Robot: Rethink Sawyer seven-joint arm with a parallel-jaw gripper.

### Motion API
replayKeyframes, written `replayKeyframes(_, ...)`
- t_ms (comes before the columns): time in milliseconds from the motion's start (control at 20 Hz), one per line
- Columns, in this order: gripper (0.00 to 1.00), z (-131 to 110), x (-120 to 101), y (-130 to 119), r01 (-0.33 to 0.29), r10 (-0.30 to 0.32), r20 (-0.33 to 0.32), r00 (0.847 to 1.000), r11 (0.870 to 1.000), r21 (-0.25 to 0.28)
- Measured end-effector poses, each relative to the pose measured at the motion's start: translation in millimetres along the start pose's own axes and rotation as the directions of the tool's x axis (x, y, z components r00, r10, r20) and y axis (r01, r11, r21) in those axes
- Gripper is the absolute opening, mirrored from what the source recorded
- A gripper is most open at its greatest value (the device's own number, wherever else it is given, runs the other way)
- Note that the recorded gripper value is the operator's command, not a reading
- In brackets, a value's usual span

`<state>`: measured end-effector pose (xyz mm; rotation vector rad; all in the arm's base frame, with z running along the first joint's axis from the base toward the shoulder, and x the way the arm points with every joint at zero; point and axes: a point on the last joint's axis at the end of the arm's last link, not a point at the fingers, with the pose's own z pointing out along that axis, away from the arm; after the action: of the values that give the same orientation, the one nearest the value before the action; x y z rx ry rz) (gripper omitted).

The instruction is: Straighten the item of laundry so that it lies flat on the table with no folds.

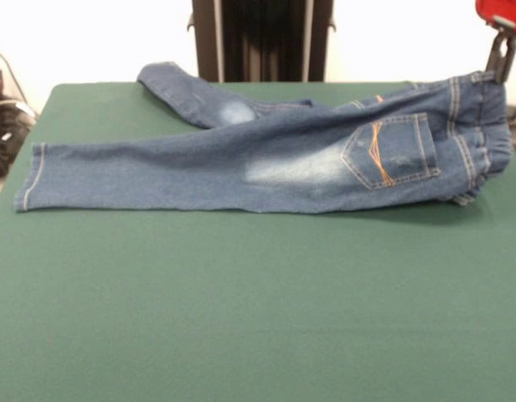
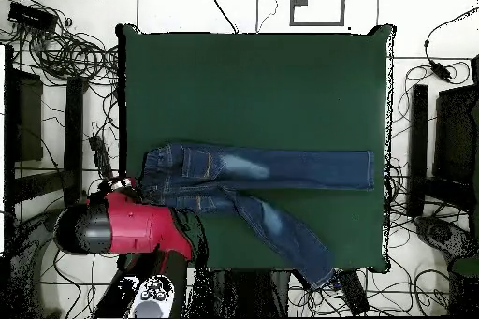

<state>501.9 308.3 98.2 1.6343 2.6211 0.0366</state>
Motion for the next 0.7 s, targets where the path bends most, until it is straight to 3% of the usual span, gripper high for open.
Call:
replayKeyframes(350, 0.00, 2.2, -6.8, 2.9, -0.015, 0.015, -0.011, 1.000, 1.000, -0.001)
replayKeyframes(700, 0.00, 10.2, 2.4, 5.3, -0.003, 0.004, -0.023, 1.000, 1.000, 0.003)
